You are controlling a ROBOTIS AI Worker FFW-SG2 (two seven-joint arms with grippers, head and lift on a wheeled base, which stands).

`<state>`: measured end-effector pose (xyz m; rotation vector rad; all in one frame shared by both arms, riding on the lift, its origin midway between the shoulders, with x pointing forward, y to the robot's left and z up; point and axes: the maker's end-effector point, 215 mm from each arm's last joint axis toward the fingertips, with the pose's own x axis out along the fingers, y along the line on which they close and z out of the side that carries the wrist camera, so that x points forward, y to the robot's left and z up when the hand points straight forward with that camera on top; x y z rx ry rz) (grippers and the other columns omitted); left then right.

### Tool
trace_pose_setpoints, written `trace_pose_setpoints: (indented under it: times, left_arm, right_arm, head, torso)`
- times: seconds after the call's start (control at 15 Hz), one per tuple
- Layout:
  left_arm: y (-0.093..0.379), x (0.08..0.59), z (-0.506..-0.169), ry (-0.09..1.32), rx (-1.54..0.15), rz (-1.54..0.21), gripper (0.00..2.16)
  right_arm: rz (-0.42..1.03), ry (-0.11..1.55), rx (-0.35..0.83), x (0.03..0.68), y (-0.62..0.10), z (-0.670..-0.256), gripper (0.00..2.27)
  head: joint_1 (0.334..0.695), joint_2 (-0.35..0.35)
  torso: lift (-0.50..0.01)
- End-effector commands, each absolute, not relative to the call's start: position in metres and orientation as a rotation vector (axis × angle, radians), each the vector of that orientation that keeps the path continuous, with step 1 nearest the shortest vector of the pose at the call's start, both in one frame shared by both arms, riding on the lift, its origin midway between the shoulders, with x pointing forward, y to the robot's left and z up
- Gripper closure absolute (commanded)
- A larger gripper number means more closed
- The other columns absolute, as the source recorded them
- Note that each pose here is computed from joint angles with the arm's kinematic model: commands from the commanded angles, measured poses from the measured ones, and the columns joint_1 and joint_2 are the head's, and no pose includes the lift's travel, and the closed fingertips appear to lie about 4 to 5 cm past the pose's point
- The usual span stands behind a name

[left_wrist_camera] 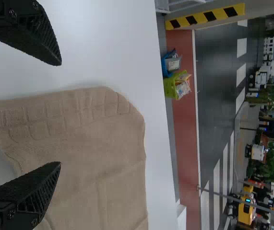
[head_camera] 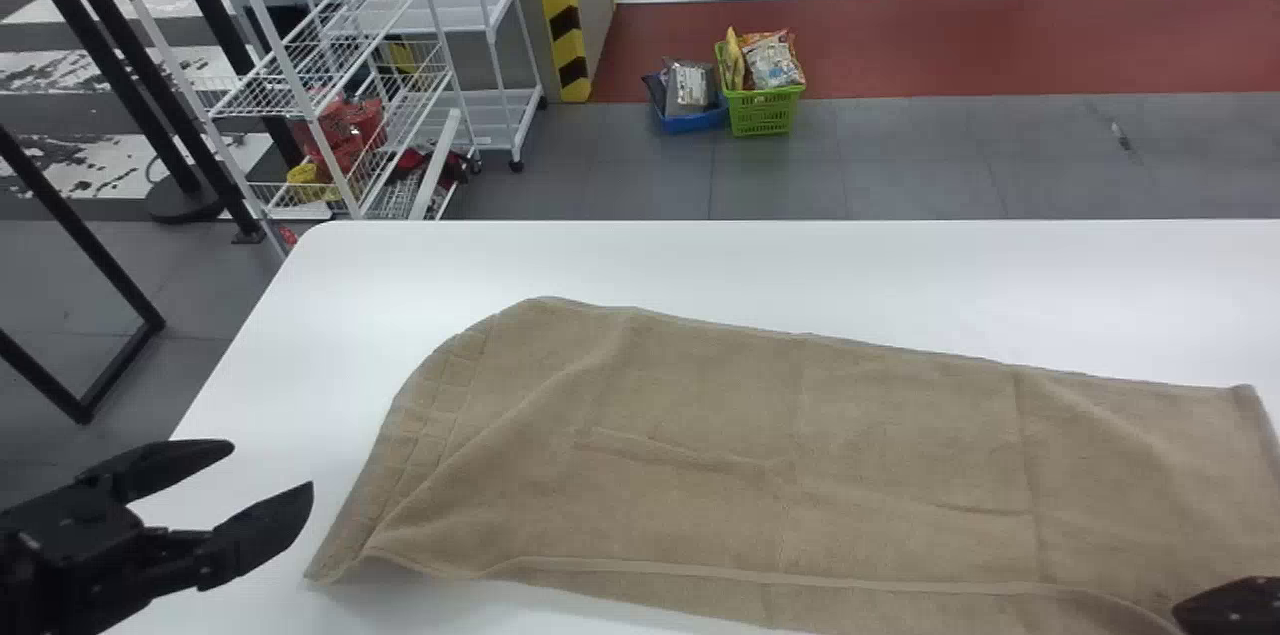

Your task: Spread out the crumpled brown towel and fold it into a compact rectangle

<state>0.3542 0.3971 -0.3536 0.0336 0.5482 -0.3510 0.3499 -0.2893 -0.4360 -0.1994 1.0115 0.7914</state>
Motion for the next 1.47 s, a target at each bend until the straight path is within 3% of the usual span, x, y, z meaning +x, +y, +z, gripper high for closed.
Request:
trace_pose_setpoints:
  times: [0.0,0.47,1.4]
  left_arm:
    - [0.397,0.355,-0.353,0.547,0.035,-0.351,0.08]
    - [0.399,0.351,-0.355,0.553,0.032,-0.349,0.08]
    - [0.397,0.349,-0.359,0.556,0.029,-0.355,0.08]
  right_arm:
    - [0.819,1.006,-0.229,0.338,-0.285,-0.433,2.12]
    - [0.852,1.031,-0.316,0.308,-0.296,-0.435,2.12]
    - [0.808,1.063,-0.441,0.277,-0.346,-0.433,2.12]
  head:
    - [0.695,0.175]
    - [0.695,0.19]
    - [0.695,0.119]
  torso:
    - [-0.127]
    - [-0.127]
    - [-0.127]
